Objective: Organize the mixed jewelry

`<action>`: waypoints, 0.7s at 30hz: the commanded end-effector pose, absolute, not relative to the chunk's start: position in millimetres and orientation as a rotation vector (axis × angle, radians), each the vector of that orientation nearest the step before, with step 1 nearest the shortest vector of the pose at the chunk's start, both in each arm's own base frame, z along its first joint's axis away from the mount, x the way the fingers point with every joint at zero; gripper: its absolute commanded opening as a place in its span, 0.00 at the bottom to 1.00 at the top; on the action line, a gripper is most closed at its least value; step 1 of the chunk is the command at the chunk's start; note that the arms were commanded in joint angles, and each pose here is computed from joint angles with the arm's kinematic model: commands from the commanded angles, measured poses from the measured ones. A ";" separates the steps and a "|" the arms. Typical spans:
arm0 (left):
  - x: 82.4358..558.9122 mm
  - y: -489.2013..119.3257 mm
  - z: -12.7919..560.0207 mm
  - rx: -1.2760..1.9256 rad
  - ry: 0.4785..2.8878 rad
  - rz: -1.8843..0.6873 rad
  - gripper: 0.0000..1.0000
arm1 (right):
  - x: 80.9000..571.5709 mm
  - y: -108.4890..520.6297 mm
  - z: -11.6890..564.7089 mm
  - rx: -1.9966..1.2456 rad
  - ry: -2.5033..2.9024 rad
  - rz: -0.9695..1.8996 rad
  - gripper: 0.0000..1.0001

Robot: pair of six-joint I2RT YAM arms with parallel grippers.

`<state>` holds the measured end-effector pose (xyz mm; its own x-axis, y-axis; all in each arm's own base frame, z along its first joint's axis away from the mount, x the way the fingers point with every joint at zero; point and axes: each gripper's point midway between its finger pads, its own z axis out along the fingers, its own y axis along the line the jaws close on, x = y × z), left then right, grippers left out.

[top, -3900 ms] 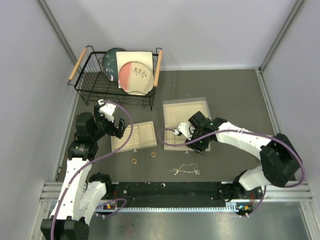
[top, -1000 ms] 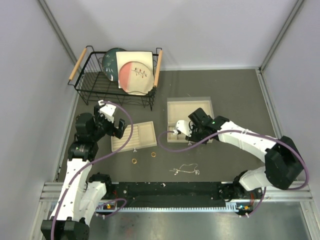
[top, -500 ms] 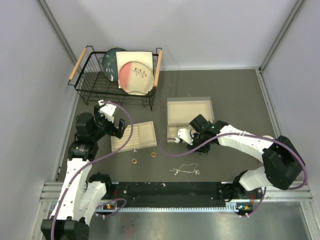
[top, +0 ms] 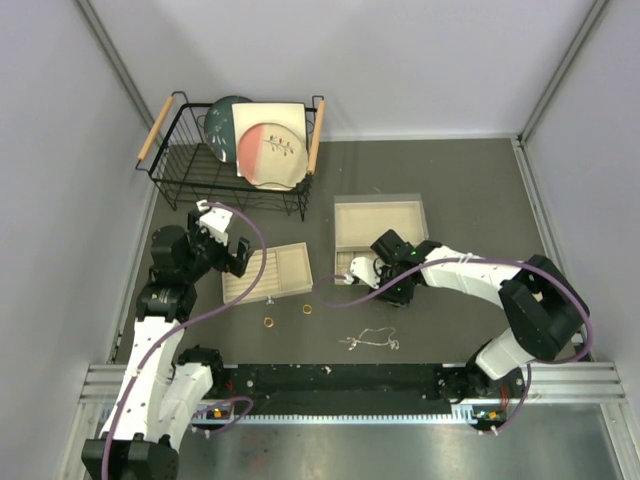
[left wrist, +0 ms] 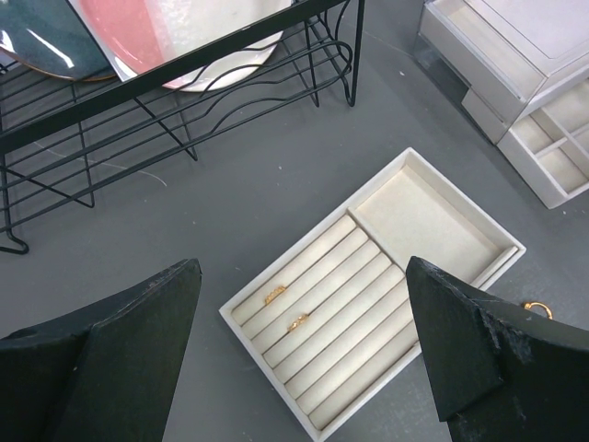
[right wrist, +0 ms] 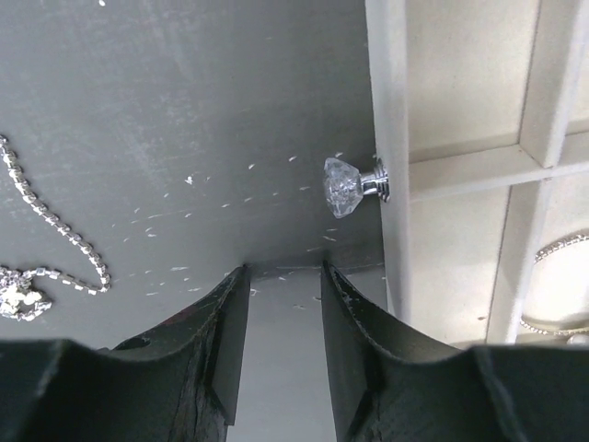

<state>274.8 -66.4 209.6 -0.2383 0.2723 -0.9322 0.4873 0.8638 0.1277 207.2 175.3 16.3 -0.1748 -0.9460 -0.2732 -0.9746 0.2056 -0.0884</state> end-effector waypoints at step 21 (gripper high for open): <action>277.2 -60.5 217.0 0.591 1.782 -0.159 0.99 | 256.2 190.3 25.5 -1.674 2.109 -0.033 0.36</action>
<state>273.8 -62.8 208.5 -0.2261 0.2947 -0.9285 0.4789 0.8636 0.1575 233.5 178.4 20.2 -0.1732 -0.9416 -0.2889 -0.9497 0.2374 -0.2043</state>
